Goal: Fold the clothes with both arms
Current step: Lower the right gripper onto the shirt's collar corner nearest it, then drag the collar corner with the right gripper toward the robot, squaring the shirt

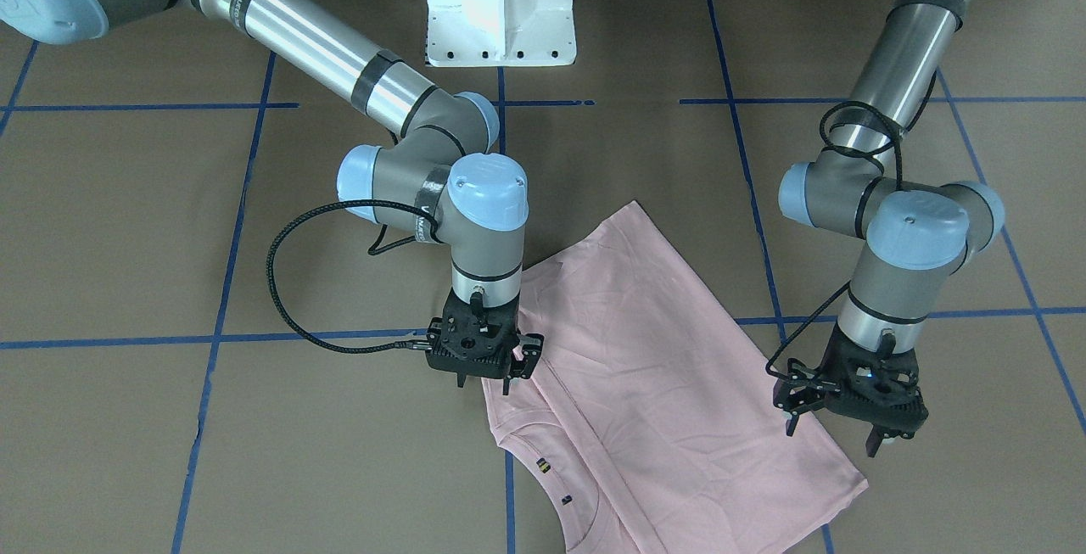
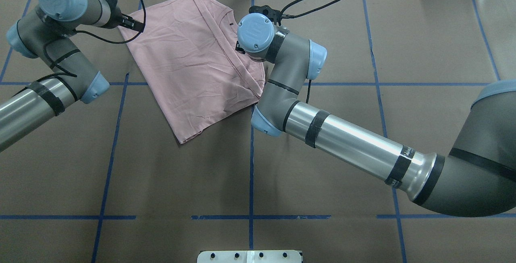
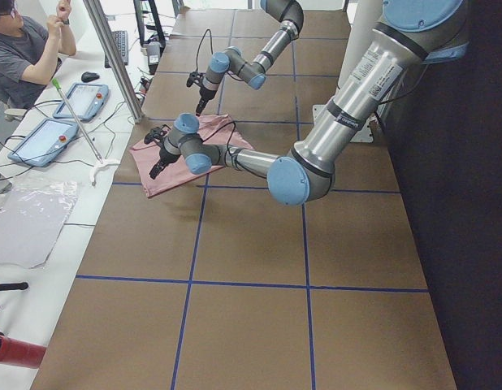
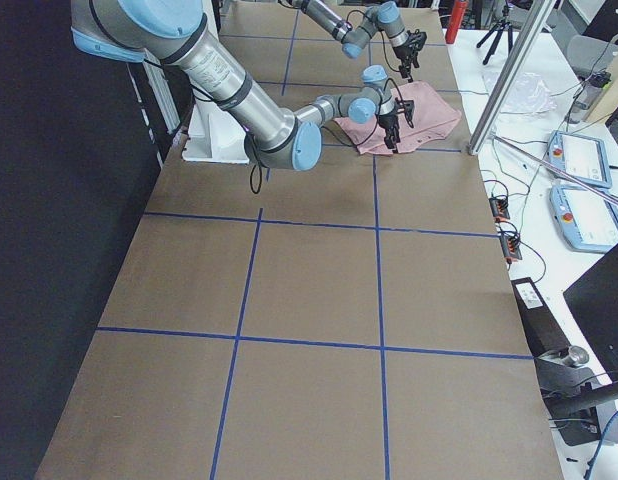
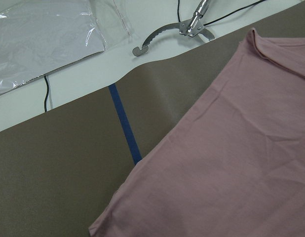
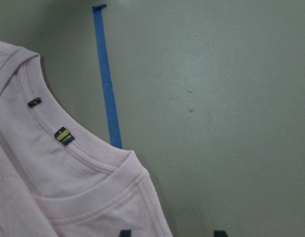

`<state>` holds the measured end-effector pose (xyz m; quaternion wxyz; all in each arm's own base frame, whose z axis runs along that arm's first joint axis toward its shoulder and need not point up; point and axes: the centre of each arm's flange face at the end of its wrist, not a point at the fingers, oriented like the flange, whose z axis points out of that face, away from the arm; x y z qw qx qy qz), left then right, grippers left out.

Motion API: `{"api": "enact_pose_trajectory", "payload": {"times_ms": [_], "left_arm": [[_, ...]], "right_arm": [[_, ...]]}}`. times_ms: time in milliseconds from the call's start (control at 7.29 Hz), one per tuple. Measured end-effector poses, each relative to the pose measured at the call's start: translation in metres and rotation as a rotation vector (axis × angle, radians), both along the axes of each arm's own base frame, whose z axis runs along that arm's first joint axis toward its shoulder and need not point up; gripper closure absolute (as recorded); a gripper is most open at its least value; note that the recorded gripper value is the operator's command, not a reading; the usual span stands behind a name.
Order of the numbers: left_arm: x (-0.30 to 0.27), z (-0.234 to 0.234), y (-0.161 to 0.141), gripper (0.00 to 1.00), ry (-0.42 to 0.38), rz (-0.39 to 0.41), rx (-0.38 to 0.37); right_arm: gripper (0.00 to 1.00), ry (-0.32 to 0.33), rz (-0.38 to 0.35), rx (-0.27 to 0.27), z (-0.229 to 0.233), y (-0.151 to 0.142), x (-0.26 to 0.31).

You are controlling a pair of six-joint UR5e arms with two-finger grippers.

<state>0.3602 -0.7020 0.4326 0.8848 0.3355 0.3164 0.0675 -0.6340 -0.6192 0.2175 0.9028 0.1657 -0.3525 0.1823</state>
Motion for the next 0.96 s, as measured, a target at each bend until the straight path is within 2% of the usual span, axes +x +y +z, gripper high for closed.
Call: {"api": "enact_pose_trajectory", "payload": {"times_ms": [137, 549, 961], "left_arm": [[0.0000, 0.0000, 0.0000, 0.00, 0.000, 0.000, 0.000], [0.0000, 0.0000, 0.0000, 0.00, 0.000, 0.000, 0.000], [0.0000, 0.0000, 0.0000, 0.00, 0.000, 0.000, 0.000]], "right_arm": [[0.46, 0.003, -0.006, 0.014, 0.0028, 0.0032, -0.0055], [0.46, -0.031, -0.002, 0.038, 0.0010, 0.0058, -0.0096], [0.46, -0.040, 0.005, 0.036, 0.0074, 0.0055, -0.0109]]}}
